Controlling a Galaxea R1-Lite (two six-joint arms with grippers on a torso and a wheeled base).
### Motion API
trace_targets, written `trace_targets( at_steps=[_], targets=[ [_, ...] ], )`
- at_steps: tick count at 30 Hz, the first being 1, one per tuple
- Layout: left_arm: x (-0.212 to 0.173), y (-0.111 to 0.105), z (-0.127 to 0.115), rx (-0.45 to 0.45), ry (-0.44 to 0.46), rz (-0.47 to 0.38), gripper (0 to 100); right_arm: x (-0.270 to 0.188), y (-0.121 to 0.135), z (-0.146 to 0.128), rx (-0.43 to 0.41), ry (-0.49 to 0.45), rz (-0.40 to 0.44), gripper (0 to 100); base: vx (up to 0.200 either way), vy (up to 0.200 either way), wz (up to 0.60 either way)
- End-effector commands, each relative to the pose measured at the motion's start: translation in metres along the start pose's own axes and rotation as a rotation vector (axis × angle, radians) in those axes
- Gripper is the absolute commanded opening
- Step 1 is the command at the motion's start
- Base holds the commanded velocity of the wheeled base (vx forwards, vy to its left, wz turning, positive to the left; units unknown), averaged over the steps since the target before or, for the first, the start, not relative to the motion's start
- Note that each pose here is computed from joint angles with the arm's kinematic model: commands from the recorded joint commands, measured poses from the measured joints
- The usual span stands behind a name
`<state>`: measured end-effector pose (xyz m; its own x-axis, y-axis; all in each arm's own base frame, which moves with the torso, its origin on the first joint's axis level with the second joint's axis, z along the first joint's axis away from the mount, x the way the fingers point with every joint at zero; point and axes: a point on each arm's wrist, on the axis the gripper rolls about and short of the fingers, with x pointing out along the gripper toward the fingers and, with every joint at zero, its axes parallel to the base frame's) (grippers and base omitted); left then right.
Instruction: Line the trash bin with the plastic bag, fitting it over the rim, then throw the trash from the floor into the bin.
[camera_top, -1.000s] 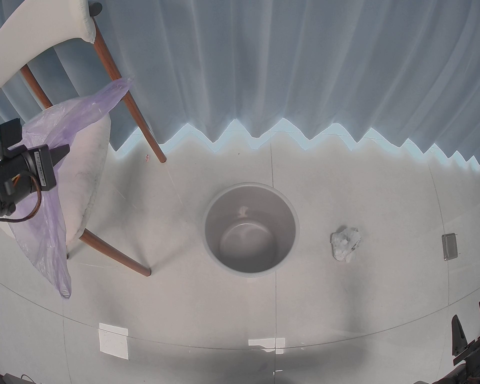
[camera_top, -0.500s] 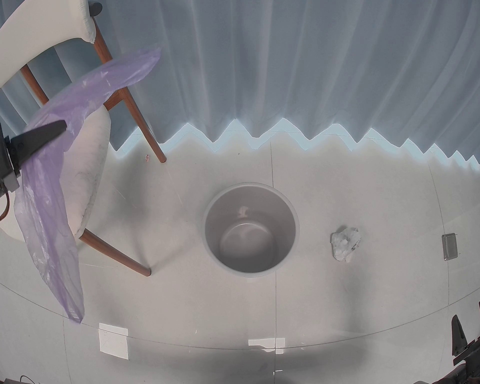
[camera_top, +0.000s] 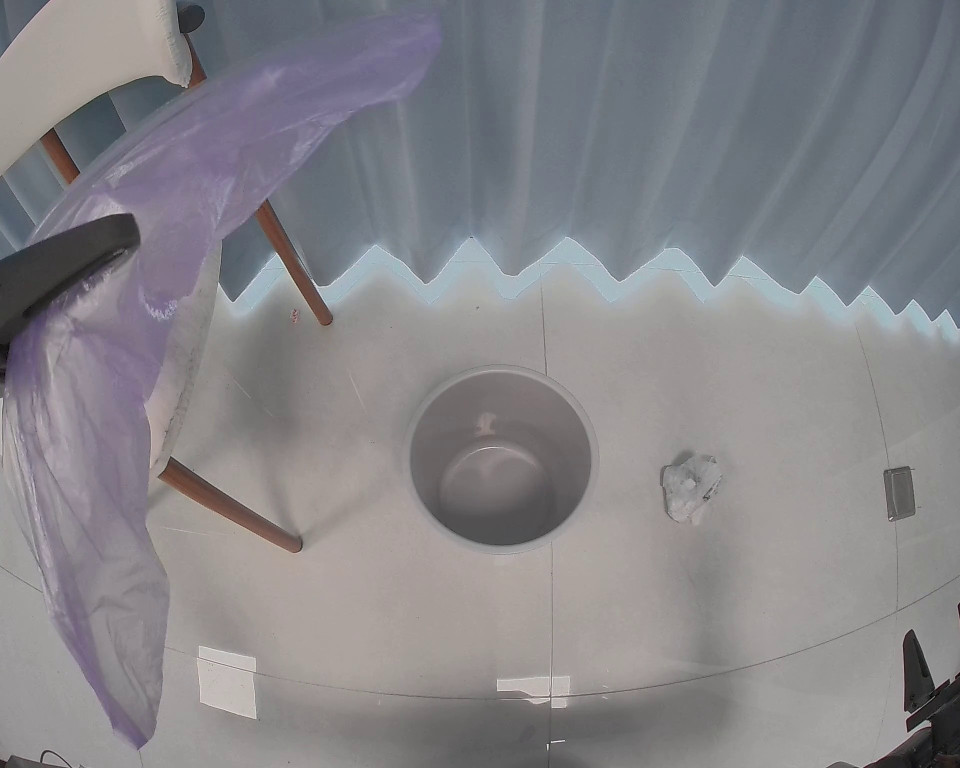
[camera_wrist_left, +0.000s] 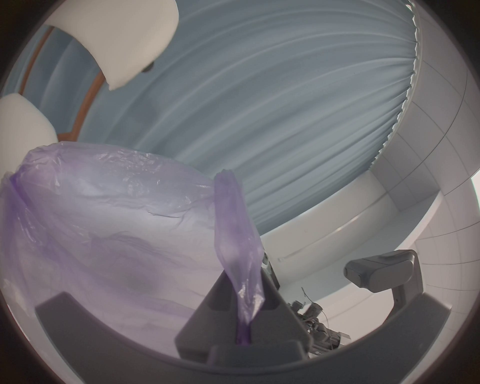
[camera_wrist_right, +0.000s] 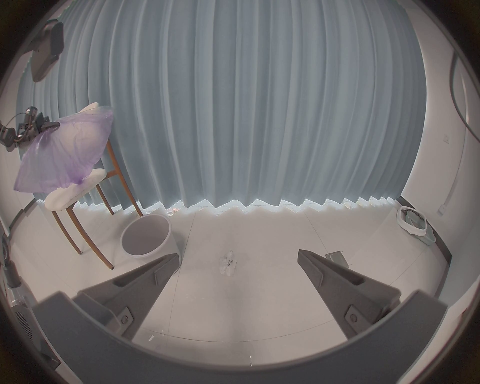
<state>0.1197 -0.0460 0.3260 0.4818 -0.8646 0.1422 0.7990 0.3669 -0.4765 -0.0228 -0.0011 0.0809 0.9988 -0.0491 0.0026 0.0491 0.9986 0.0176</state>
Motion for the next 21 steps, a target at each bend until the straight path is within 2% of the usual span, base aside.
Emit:
trace_targets(
  at_steps=[1,6,9,16,21],
  targets=[
    [0.011,0.0,-0.006,-0.036,0.057,-0.064,0,0.0,0.0,-0.005,-0.001,0.004,0.0,100,0.0,0.0,0.0],
    [0.032,0.0,-0.013,-0.055,0.116,-0.159,0,0.0,0.0,-0.005,-0.001,0.003,0.0,100,0.0,0.0,0.0],
    [0.044,0.005,-0.015,-0.06,0.131,-0.184,0,0.0,0.0,-0.005,-0.001,0.003,0.0,100,0.0,0.0,0.0],
    [0.061,0.016,-0.018,-0.066,0.148,-0.197,0,0.0,0.0,-0.005,-0.001,0.003,0.0,100,0.0,0.0,0.0],
    [0.076,0.035,-0.02,-0.053,0.136,-0.185,0,0.0,0.0,-0.005,0.001,0.003,0.0,100,0.0,0.0,0.0]
  ],
)
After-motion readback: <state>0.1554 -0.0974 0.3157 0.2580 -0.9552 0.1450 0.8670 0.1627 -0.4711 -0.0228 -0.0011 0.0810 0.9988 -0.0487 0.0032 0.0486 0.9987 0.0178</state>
